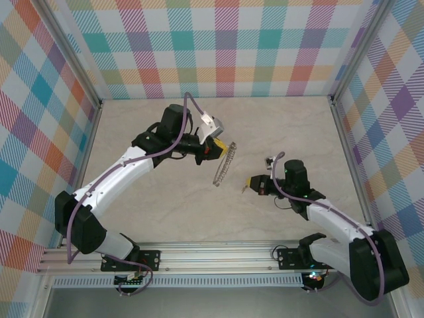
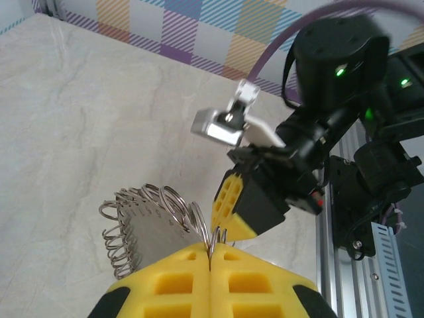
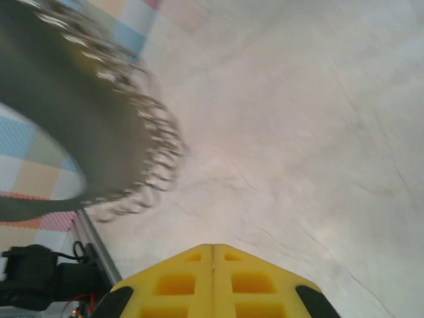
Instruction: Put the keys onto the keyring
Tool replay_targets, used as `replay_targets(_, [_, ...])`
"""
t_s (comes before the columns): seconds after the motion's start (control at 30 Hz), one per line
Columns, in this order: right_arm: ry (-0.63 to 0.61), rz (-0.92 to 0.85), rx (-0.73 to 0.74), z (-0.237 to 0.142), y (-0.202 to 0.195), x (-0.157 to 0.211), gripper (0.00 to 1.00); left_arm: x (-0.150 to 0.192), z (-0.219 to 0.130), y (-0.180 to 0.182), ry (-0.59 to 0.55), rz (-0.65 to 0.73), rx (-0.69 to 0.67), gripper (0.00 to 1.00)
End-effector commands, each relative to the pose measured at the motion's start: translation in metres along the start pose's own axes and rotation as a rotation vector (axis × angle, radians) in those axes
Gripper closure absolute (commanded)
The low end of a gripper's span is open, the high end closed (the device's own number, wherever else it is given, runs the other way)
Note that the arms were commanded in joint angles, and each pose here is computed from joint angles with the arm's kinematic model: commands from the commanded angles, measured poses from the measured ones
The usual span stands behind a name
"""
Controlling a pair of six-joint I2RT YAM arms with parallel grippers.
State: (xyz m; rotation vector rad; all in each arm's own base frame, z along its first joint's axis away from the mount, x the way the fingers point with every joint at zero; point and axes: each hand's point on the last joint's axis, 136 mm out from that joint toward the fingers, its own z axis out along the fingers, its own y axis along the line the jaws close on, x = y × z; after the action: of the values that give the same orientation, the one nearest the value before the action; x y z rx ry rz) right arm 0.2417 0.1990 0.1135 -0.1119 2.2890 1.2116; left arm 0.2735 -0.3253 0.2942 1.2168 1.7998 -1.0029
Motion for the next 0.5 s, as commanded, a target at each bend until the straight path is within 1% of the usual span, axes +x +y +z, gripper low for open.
replay_targets(0.0, [-0.035, 0.03, 0.044, 0.007, -0.016, -0.004, 1.0, -0.013, -0.005, -0.009, -0.051, 0.024, 0.011, 1.0])
replay_targets(0.27, [0.026, 0.101, 0.127, 0.026, -0.048, 0.007, 1.0, -0.005, 0.001, -0.008, -0.041, -0.017, 0.032, 1.0])
replay_targets(0.4, [0.051, 0.122, 0.131, 0.035, -0.054, 0.008, 0.99, -0.004, 0.003, -0.008, -0.039, -0.027, 0.037, 1.0])
replay_targets(0.43, [0.055, 0.125, 0.13, 0.037, -0.054, 0.008, 0.93, -0.004, 0.003, -0.008, -0.038, -0.03, 0.039, 1.0])
replay_targets(0.47, [0.053, 0.126, 0.125, 0.039, -0.053, 0.005, 0.84, -0.004, 0.003, -0.008, -0.038, -0.032, 0.041, 1.0])
